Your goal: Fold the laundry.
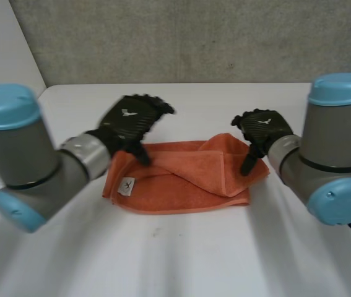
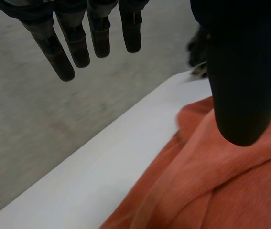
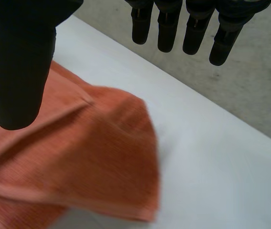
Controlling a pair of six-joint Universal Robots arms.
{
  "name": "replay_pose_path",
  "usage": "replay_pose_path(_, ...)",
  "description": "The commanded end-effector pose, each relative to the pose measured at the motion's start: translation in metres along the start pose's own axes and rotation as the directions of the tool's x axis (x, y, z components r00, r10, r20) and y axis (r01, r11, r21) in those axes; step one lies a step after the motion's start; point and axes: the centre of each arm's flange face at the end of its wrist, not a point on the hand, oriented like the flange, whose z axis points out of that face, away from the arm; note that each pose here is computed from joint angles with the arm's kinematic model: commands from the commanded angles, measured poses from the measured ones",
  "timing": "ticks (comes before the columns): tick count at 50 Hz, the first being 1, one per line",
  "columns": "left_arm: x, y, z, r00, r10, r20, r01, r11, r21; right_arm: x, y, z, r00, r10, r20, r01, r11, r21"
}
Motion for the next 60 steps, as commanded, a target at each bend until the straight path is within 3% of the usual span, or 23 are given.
replay_pose_path(1, 0.065, 0.009, 0.040, 0.980, 0.111, -0.165, -0.118, 0.992, -0.034, 0.030, 0.017, 0.001, 0.996, -0.070, -0.050, 0.069, 0.997, -0.021)
replay_pose_path(11, 0.121, 0.041, 0.067, 0.895, 0.327, -0.303, -0.366, 0.927, -0.083, 0.063, 0.028, 0.001, 0.992, -0.047, -0.116, 0.044, 0.999, -0.025)
replay_pose_path(30, 0.139, 0.049, 0.090, 0.798, 0.561, -0.218, -0.582, 0.812, -0.043, 0.088, 0.042, 0.003, 0.992, -0.055, -0.114, 0.052, 0.998, -0.025)
replay_pose_path(33, 0.130, 0.039, 0.090, 0.792, 0.587, -0.167, -0.602, 0.797, -0.054, 0.087, 0.039, 0.001, 0.992, -0.056, -0.111, 0.054, 0.998, -0.017)
replay_pose_path(39, 0.094, -0.012, 0.077, 0.814, 0.580, 0.012, -0.576, 0.811, -0.107, 0.076, 0.026, -0.005, 0.996, -0.044, -0.079, 0.046, 0.999, 0.019)
replay_pose_path(47, 0.063, -0.079, 0.028, 0.813, 0.571, 0.115, -0.565, 0.821, -0.077, 0.060, 0.016, 0.000, 0.988, 0.145, 0.048, -0.147, 0.988, 0.042)
replay_pose_path(52, 0.054, -0.113, -0.002, 0.802, 0.570, 0.178, -0.578, 0.816, -0.010, 0.031, 0.020, 0.015, 0.939, 0.309, 0.154, -0.311, 0.950, -0.008)
replay_pose_path(60, 0.042, -0.140, -0.028, 0.794, 0.550, 0.259, -0.577, 0.816, 0.036, -0.021, 0.040, 0.033, 0.850, 0.479, 0.221, -0.463, 0.878, -0.123)
